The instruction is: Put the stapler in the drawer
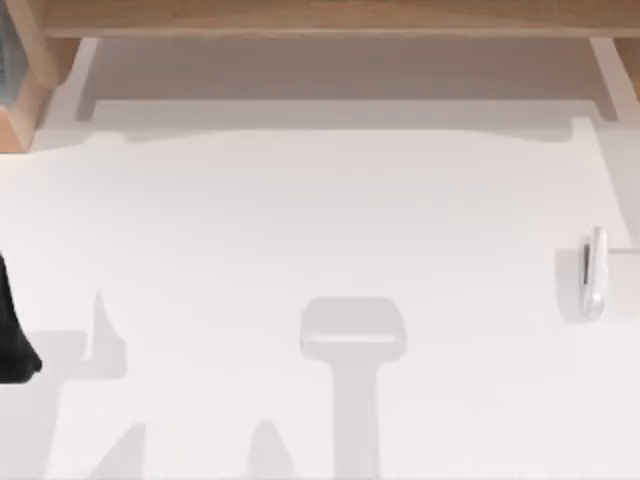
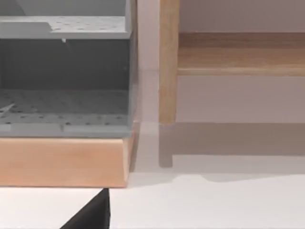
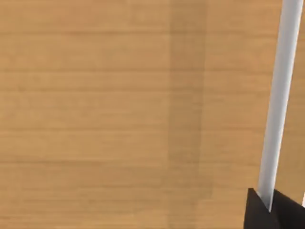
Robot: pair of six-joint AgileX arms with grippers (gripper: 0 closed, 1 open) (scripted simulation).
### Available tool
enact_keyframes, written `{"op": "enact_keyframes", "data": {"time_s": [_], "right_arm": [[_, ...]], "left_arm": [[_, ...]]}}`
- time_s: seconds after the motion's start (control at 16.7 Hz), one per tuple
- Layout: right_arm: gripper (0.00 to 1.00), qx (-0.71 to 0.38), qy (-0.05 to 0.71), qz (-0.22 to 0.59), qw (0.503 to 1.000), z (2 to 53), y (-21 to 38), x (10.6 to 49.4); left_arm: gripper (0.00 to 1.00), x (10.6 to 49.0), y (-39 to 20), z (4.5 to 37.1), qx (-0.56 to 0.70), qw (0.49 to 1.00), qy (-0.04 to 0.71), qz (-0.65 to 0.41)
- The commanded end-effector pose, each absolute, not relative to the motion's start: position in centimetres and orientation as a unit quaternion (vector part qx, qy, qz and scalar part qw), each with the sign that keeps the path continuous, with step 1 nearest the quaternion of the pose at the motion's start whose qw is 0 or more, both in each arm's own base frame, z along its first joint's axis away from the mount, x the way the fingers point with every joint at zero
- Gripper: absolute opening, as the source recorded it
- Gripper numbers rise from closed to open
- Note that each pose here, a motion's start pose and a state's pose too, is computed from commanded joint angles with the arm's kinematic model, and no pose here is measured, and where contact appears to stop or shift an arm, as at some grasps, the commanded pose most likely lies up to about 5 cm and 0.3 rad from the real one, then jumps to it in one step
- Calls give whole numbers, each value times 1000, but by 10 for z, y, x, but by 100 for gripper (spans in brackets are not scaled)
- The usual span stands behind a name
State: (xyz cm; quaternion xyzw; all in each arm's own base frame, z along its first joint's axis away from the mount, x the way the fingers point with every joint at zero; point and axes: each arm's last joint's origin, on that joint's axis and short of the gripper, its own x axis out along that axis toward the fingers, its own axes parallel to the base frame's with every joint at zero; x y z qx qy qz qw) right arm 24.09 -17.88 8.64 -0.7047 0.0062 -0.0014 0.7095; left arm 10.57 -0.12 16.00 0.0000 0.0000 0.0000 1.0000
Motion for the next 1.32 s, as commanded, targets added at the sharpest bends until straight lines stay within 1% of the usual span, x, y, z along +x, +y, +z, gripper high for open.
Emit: {"op": "enact_keyframes", "data": {"time_s": [0.18, 0.96, 1.02, 1.32], "right_arm": [[0, -705, 6, -1, 709, 86, -179, 241], [98, -705, 6, -1, 709, 86, -179, 241], [100, -705, 6, -1, 709, 86, -179, 241], [100, -705, 6, -1, 709, 86, -179, 241]], "left_arm": [[100, 106, -1, 160, 0, 1000, 0, 0], [100, 106, -1, 160, 0, 1000, 0, 0], [100, 106, -1, 160, 0, 1000, 0, 0], [100, 106, -1, 160, 0, 1000, 0, 0]]}}
